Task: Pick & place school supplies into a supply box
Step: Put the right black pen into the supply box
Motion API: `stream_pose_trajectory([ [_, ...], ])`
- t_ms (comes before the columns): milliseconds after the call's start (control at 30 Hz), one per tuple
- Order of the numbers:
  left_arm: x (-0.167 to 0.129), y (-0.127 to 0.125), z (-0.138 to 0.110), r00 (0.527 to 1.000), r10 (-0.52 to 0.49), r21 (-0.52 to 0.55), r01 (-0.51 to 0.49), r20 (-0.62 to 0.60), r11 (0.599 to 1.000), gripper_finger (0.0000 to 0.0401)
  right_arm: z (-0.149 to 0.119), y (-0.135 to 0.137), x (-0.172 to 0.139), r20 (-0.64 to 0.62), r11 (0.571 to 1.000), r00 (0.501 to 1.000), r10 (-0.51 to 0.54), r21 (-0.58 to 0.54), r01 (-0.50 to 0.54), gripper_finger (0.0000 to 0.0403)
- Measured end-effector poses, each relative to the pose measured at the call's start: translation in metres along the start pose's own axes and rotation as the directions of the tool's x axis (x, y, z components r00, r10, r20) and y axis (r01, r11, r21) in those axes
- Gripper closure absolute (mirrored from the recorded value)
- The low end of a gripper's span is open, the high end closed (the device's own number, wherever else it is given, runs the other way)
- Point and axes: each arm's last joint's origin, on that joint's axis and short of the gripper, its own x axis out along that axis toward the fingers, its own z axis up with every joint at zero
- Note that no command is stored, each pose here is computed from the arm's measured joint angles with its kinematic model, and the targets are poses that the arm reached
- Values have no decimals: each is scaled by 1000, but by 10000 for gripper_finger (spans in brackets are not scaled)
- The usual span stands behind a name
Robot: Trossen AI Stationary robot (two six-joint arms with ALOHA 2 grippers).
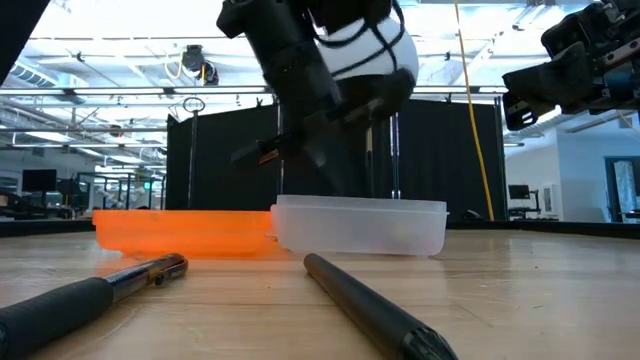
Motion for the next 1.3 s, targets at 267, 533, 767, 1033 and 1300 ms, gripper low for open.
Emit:
stream_pose_trajectory([
  [267,-129,-15,34,949,-253,473,138,189,870,288,0,0,0,-1,1000,1000,0,-6,0,403],
  [533,-260,46,37,825,-302,707,-156,477,690,319,0,0,0,-2,999,1000,-1,33,1,403],
  [767,-248,87,30,729,-675,990,-38,119,134,392,-1,0,0,-10,1000,1000,-3,20,3,403],
  [1033,-229,176,44,595,-766,966,-82,246,247,396,0,0,0,-2,999,1000,-2,-50,2,403],
  [1300,-209,228,22,426,-864,951,23,268,307,398,0,0,0,2,998,1000,-2,-60,2,403],
])
